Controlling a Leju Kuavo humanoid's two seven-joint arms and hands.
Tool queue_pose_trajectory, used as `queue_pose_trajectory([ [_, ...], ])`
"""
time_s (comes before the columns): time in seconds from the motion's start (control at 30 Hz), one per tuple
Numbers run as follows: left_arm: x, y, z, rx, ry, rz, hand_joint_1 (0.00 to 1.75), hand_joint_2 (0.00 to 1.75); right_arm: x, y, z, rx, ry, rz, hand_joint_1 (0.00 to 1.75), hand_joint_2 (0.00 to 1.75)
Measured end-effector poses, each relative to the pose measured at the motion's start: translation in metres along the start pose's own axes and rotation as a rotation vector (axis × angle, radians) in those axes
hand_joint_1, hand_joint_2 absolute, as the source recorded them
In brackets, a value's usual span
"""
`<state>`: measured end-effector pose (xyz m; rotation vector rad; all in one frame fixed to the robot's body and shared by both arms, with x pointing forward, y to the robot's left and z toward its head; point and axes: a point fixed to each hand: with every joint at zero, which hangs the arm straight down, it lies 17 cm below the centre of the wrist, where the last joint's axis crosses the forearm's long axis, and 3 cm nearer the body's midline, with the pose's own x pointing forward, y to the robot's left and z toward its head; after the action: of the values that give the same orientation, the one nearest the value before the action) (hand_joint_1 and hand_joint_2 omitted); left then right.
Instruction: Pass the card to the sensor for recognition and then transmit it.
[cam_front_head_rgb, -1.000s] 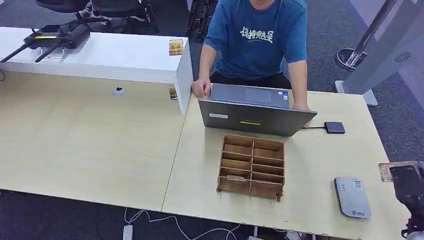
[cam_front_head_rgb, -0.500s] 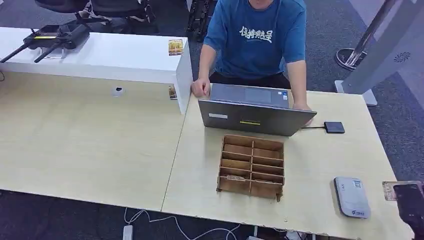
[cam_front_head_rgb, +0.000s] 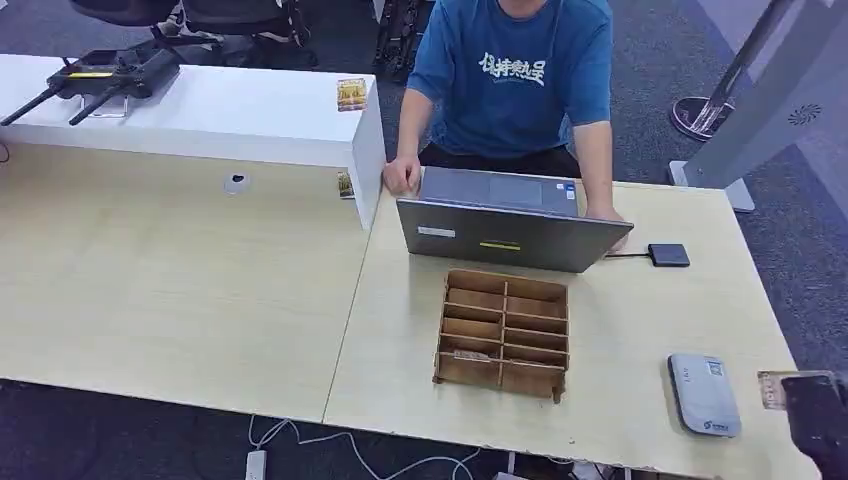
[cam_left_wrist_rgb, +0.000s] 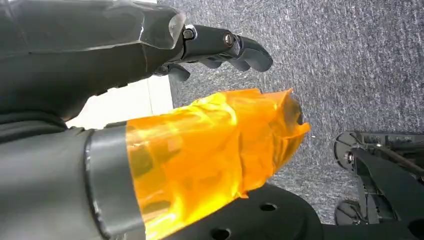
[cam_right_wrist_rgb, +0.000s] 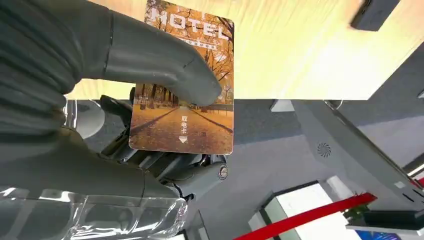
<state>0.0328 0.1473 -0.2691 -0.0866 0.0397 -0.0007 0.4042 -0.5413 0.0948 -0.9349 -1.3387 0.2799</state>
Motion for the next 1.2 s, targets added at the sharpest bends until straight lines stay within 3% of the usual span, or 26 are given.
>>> queue_pose_trajectory([
  [1.2, 0.000, 0.000, 0.000, 0.003, -0.001, -0.009, 0.00, 0.00, -0.020, 0.051, 0.014, 0.072, 0.079, -0.032, 1.75, 1.75],
])
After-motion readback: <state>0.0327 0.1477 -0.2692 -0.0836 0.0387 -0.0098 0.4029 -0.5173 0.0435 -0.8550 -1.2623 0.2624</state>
